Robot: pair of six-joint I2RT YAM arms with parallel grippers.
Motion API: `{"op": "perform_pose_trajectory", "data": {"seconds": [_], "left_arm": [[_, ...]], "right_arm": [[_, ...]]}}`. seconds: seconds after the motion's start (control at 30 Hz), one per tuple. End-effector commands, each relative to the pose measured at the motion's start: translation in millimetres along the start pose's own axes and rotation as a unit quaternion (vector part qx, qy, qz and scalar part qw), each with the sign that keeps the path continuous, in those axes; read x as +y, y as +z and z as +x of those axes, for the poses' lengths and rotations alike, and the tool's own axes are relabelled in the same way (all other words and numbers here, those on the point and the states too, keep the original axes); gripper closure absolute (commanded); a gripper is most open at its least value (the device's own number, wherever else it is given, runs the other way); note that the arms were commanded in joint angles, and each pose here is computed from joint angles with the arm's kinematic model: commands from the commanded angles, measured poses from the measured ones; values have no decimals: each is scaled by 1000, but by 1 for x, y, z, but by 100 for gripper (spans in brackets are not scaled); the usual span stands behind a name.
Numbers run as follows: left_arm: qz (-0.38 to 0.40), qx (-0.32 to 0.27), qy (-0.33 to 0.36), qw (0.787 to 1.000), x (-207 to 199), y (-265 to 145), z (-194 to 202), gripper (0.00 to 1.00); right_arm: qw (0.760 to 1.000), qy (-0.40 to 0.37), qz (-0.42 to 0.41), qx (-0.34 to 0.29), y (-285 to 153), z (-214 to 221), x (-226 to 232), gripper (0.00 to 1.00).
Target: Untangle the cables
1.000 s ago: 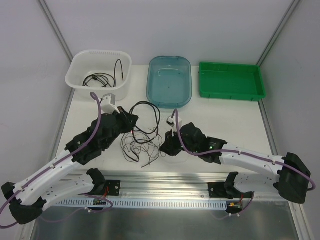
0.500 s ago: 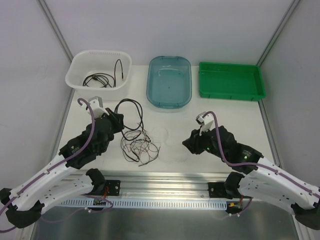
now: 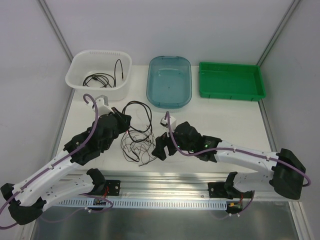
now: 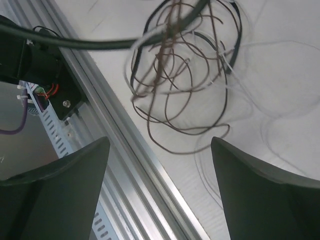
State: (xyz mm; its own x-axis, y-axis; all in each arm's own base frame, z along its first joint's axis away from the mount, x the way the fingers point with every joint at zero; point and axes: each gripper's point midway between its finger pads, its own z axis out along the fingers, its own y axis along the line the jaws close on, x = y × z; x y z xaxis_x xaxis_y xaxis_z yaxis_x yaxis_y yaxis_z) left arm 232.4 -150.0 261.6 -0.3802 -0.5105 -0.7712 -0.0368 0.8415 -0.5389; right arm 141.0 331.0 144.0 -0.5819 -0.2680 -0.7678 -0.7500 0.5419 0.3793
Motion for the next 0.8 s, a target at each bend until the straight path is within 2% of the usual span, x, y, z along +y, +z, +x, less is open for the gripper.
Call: {"op": "perform_pose_trajectory", "data": {"seconds": [0.0,0.13,0.23,0.33,0.37,0.43,0.47,0.5,0.63,0.67,0.7,0.77], "left_arm": [[25,-7,-50,998,-20,-5,-16,100],[23,-14,-64,998,-20,-6,-20,100],[22,-17,-72,997,-19,-6,-21,100],[17,-25,-74,997,-17,-6,-24,100],[13,-33,-68,997,-15,-7,-27,100],[6,-46,-59,997,-10,-8,-32,100],[4,-54,-55,997,-8,-10,-36,100],[-3,-64,-39,997,-4,-10,-40,100],[-63,-124,16,990,24,-14,-63,100],[-72,-130,26,988,28,-14,-65,100],[-84,-133,46,986,34,-14,-66,100],[-103,-140,59,983,43,-13,-70,100]], "right_arm": [[995,-16,-59,-72,20,-51,35,13],[994,-16,-80,-71,45,-51,49,14],[995,-14,-69,-76,62,-48,47,19],[996,-12,-55,-66,72,-40,39,38],[997,-14,-45,-60,72,-33,33,55],[998,-18,-30,-46,67,-23,25,78],[998,-25,-18,-55,57,-27,22,93],[999,-31,-6,-44,53,-18,15,99],[996,-55,66,-5,12,6,-17,99],[996,-61,67,-20,-2,-2,-17,99],[994,-63,85,12,-13,15,-27,99],[992,-66,111,10,-30,15,-37,99]]}}
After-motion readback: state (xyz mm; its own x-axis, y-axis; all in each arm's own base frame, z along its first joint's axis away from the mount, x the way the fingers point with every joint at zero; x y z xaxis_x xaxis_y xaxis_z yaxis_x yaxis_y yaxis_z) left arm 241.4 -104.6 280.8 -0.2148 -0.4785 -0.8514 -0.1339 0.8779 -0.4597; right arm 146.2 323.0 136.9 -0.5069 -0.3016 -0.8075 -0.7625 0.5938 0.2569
